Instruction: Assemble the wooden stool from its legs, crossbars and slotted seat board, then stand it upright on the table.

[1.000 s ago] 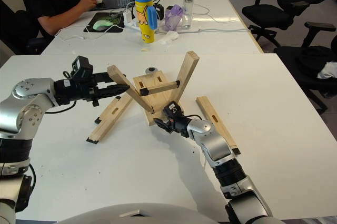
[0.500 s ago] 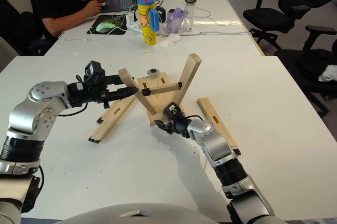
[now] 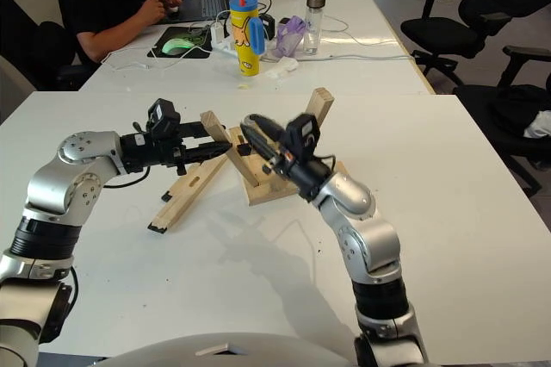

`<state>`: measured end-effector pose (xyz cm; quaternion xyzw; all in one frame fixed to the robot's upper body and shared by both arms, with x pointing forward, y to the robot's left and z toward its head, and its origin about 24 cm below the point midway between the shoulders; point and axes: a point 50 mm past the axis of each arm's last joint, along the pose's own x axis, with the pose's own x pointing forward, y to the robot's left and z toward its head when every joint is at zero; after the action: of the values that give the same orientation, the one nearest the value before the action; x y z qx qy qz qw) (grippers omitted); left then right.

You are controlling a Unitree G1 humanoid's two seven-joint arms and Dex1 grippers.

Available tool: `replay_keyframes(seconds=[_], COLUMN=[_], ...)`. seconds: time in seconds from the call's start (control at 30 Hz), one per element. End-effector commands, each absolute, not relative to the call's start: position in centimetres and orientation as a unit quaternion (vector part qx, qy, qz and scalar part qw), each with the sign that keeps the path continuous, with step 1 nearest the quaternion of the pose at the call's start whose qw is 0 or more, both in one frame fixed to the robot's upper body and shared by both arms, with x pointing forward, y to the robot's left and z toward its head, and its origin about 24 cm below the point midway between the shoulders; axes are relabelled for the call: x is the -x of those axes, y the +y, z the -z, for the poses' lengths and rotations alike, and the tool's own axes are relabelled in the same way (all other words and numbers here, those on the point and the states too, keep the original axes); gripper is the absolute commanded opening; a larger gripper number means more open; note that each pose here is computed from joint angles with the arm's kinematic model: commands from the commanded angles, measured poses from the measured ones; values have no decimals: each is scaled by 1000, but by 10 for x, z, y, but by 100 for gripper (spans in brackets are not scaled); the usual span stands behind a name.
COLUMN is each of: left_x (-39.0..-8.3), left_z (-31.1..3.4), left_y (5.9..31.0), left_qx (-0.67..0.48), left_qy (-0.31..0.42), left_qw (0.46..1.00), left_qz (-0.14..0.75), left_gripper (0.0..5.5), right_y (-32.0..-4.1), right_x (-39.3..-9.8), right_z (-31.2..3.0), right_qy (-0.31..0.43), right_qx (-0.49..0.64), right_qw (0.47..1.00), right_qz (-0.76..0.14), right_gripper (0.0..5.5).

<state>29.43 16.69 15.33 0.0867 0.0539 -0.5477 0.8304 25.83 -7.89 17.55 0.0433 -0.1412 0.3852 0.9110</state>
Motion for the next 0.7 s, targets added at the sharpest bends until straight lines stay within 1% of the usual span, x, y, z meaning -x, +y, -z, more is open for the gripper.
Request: replay_keyframes(seconds=[0.03,0.07,0.1,0.13,0.17,0.2,0.23,0.27,0.3,0.33,0.4,0.43,0.5,0.53,0.6,0.63,0.7], left_x=[-283,-283,-283,-284,-285,-286,-286,-287,-287,-287,-288,-289,-290,-291,-292,-292,-293], left_z=[-90,-90,-91,-91,-92,-93,-93,-94,-95,-95,-95,-94,-94,-94,-95,-95,-95], left_y=[172,172,170,169,167,166,165,165,165,166,167,168,168,168,168,168,168], left_qx=[-76,-76,-76,-77,-78,-81,-82,-83,-84,-86,-85,-85,-85,-85,-86,-87,-90], left_qy=[213,212,211,209,207,205,203,202,201,201,199,199,197,197,196,196,194], left_qw=[817,817,817,816,816,815,814,814,815,816,819,820,822,822,821,821,820], left_qz=[531,531,532,533,534,536,537,537,537,536,532,530,527,527,529,529,531], left_gripper=[203,203,203,203,203,203,203,203,203,203,203,203,203,203,203,203,203], right_y=[-59,-53,-50,-50,-55,-66,-74,-79,-80,-79,-64,-59,-52,-53,-58,-62,-68], right_x=[-265,-273,-284,-291,-290,-284,-275,-266,-261,-261,-272,-278,-284,-285,-281,-279,-275], right_z=[-210,-198,-167,-129,-90,-51,-27,-11,-6,-9,-39,-57,-100,-125,-161,-171,-172], right_qy=[-234,-209,-122,-21,73,176,231,274,287,280,198,147,19,-55,-158,-190,-202], right_qx=[9,45,66,106,159,180,187,186,179,177,132,114,57,34,7,12,17], right_qw=[909,919,939,946,938,923,909,894,890,891,914,926,941,944,938,935,933], right_qz=[-346,-330,-316,-304,-299,-291,-291,-302,-307,-311,-330,-329,-332,-324,-308,-299,-299], right_gripper=[59,43,28,7,1,1,1,1,1,1,1,1,1,1,1,1,1])
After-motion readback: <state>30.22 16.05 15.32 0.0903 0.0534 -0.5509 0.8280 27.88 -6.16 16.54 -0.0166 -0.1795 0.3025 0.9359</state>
